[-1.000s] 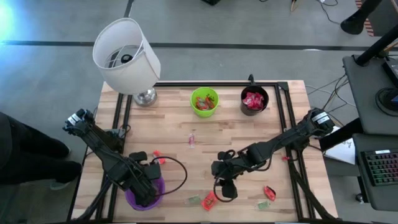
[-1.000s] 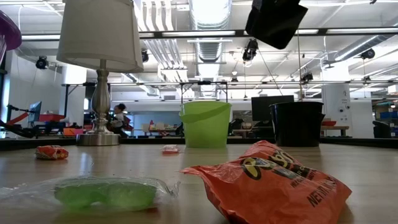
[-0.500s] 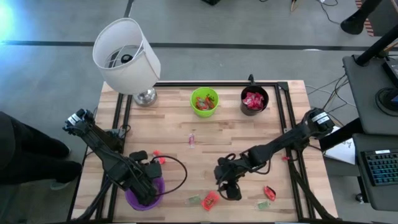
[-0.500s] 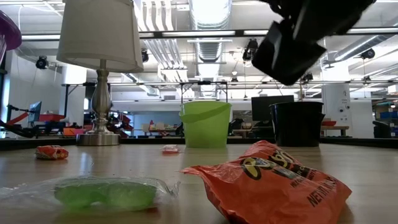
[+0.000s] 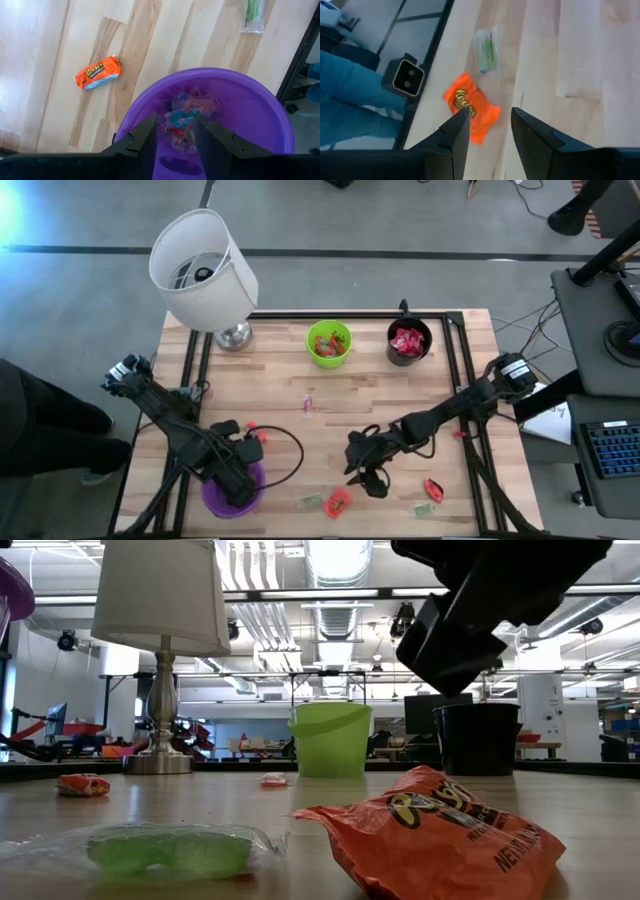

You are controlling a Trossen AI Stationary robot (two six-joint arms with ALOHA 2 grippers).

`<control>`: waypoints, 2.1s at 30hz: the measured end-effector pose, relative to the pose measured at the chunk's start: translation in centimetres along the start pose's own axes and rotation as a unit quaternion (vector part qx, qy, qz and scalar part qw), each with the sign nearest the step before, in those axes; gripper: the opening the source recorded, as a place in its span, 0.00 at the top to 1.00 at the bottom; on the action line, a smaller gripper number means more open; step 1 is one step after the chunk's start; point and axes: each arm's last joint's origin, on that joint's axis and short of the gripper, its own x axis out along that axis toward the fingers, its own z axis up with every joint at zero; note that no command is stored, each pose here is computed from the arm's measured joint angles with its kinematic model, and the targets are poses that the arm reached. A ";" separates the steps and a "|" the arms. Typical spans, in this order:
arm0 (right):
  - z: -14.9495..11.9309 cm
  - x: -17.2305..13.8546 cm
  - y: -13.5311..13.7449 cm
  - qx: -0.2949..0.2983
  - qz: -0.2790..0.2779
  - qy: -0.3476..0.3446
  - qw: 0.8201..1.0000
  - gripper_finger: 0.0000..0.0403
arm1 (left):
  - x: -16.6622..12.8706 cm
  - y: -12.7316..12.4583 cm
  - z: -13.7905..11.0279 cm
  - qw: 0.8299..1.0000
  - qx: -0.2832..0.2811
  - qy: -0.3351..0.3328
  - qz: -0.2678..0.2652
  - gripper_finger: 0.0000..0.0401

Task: Sort candy
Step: Put the orange chocolate into the green bucket

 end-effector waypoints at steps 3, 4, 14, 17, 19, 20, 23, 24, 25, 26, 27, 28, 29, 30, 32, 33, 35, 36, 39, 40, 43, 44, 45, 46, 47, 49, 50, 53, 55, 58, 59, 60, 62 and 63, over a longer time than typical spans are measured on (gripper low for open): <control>-0.2 0.8 -0.7 0.006 -0.005 -0.001 1.000 0.66 | 0.0 0.1 0.2 1.000 -0.004 -0.001 -0.001 0.73; -0.5 1.3 -1.1 0.012 -0.009 0.005 1.000 0.66 | 0.1 0.2 0.3 1.000 -0.006 -0.001 0.000 0.73; -0.2 4.1 -1.6 0.010 0.039 0.041 0.998 0.66 | 0.0 0.3 0.5 1.000 -0.007 -0.002 -0.001 0.73; -0.4 4.3 -1.5 0.012 0.066 0.057 0.996 0.66 | 0.0 0.3 0.5 1.000 -0.007 -0.002 -0.001 0.73; -0.7 4.6 -1.7 0.014 0.067 0.064 0.996 0.66 | 0.0 0.3 0.5 1.000 -0.007 -0.002 -0.001 0.73; -0.9 4.8 -1.8 0.016 0.066 0.069 0.995 0.66 | 0.0 0.3 0.5 1.000 -0.007 -0.002 -0.001 0.73; -1.5 5.4 -2.1 0.019 0.070 0.081 0.994 0.66 | 0.0 0.3 0.5 1.000 -0.007 -0.002 -0.001 0.73; -1.6 5.6 -2.2 0.020 0.069 0.084 0.994 0.66 | 0.0 0.3 0.5 1.000 -0.007 -0.002 -0.001 0.73; -1.7 5.7 -2.3 0.020 0.068 0.084 0.994 0.66 | 0.0 0.3 0.5 1.000 -0.007 -0.002 -0.001 0.73; -1.8 5.8 -2.4 0.021 0.067 0.085 0.994 0.66 | 0.0 0.3 0.5 1.000 -0.007 -0.002 -0.001 0.73; -1.8 5.8 -2.4 0.022 0.066 0.086 0.994 0.66 | 0.0 0.3 0.5 1.000 -0.007 -0.002 -0.001 0.73; -1.8 5.8 -2.4 0.020 0.067 0.085 0.994 0.66 | 0.0 0.3 0.5 1.000 -0.007 -0.002 -0.001 0.73; -1.7 5.8 -2.5 0.017 0.067 0.083 0.994 0.66 | 0.0 0.3 0.5 1.000 -0.007 -0.002 -0.001 0.73; -1.7 5.8 -2.5 0.016 0.067 0.082 0.994 0.66 | 0.0 0.3 0.5 1.000 -0.007 -0.002 -0.001 0.73; -1.6 5.7 -2.6 0.014 0.067 0.079 0.995 0.66 | 0.0 0.3 0.5 1.000 -0.007 -0.002 -0.001 0.73; -1.5 5.7 -2.6 0.013 0.068 0.076 0.995 0.66 | 0.0 0.3 0.5 1.000 -0.007 -0.002 -0.001 0.73; -1.5 5.9 -2.7 0.011 0.070 0.068 0.995 0.66 | 0.0 0.3 0.5 1.000 -0.007 -0.002 -0.001 0.73; -1.5 6.1 -2.8 0.013 0.071 0.067 0.995 0.66 | 0.0 0.3 0.5 1.000 -0.007 -0.002 -0.001 0.73; -1.9 6.9 -3.1 0.023 0.074 0.070 0.995 0.66 | 0.0 0.3 0.5 1.000 -0.008 -0.003 -0.002 0.73; -1.8 7.1 -3.1 0.024 0.081 0.072 0.994 0.66 | 0.0 0.2 0.5 1.000 -0.008 -0.003 -0.002 0.73; -1.5 7.8 -2.9 0.022 0.103 0.077 0.991 0.66 | 0.0 0.2 0.5 1.000 -0.008 -0.003 -0.002 0.73; -1.4 8.0 -2.9 0.024 0.105 0.081 0.991 0.66 | 0.0 0.2 0.5 1.000 -0.008 -0.003 -0.003 0.73; -1.3 8.3 -2.8 0.025 0.108 0.082 0.990 0.66 | 0.0 0.2 0.5 1.000 -0.008 -0.004 -0.003 0.73; -1.2 8.5 -2.8 0.025 0.108 0.082 0.990 0.66 | 0.0 0.2 0.6 1.000 -0.008 -0.004 -0.004 0.73; -1.1 8.7 -2.8 0.026 0.108 0.083 0.990 0.66 | 0.0 0.2 0.6 1.000 -0.008 -0.004 -0.004 0.73; -0.9 8.9 -2.8 0.026 0.108 0.086 0.990 0.68 | 0.0 0.2 0.6 1.000 -0.008 -0.007 -0.002 0.73; -0.8 8.9 -2.7 0.025 0.107 0.089 0.990 0.69 | 0.0 0.2 0.6 1.000 -0.008 -0.009 -0.001 0.73; -0.8 8.8 -2.7 0.023 0.104 0.096 0.990 0.78 | 0.0 0.2 0.6 1.000 -0.008 -0.015 0.002 0.73; -0.8 8.8 -2.7 0.022 0.104 0.097 0.990 0.84 | 0.0 0.2 0.6 1.000 -0.008 -0.015 0.002 0.73; -0.8 8.8 -2.7 0.023 0.104 0.099 0.989 0.94 | 0.0 0.2 0.6 1.000 -0.007 -0.015 0.003 0.73; -0.8 8.8 -2.7 0.023 0.104 0.099 0.989 0.96 | 0.0 0.2 0.6 1.000 -0.007 -0.015 0.002 0.73; -0.8 8.8 -2.7 0.025 0.104 0.099 0.989 0.97 | 0.0 0.2 0.6 1.000 -0.007 -0.015 0.002 0.73; -0.7 8.7 -2.7 0.030 0.103 0.099 0.989 0.97 | 0.0 0.2 0.6 1.000 -0.008 -0.015 0.002 0.73; -0.6 8.6 -2.7 0.031 0.102 0.098 0.989 0.98 | 0.0 0.2 0.6 1.000 -0.008 -0.015 0.002 0.73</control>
